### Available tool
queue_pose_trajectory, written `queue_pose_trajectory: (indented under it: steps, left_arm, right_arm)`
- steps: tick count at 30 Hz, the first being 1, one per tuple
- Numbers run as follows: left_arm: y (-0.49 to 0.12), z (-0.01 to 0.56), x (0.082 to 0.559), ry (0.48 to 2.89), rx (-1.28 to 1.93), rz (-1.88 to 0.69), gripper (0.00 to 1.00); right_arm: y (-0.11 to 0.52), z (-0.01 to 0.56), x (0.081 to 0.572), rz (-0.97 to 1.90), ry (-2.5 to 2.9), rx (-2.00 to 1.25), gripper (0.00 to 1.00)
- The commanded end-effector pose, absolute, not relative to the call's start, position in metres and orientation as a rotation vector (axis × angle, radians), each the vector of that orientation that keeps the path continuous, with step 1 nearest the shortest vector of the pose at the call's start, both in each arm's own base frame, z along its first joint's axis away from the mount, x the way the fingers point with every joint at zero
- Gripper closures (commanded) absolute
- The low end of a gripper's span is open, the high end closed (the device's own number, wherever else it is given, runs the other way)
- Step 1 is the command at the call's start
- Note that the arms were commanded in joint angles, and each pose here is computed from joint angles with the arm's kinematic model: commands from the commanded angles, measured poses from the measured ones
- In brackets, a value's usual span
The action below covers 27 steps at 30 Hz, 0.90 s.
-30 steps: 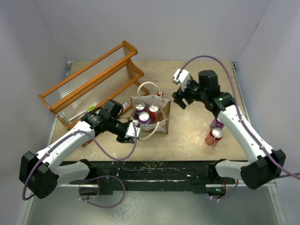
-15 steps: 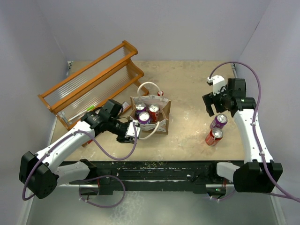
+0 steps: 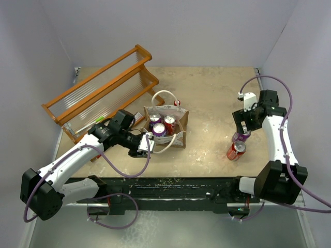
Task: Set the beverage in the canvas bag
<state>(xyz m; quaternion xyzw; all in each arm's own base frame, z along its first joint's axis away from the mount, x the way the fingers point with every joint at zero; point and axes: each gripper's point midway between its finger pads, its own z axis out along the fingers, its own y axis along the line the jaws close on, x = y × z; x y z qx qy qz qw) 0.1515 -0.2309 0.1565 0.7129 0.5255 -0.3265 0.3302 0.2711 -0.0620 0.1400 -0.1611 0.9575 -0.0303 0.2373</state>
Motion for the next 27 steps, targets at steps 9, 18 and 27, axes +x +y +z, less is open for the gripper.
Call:
queue_pose_trajectory:
  steps: [9,18,27]
  left_arm:
    - [-0.235,0.171,0.154,1.324,1.84,-0.852,0.51]
    - [-0.235,0.169,0.155,1.331,1.843,-0.844,0.51]
    - [-0.236,0.17,0.156,1.332,1.841,-0.848,0.49]
  right_arm:
    - [-0.066,0.102,0.268,0.024,2.692,-0.456,0.14]
    - [-0.063,0.089,0.275,0.085,2.699,-0.447,0.25]
    - [-0.057,0.113,0.281,0.116,2.633,-0.469,0.56]
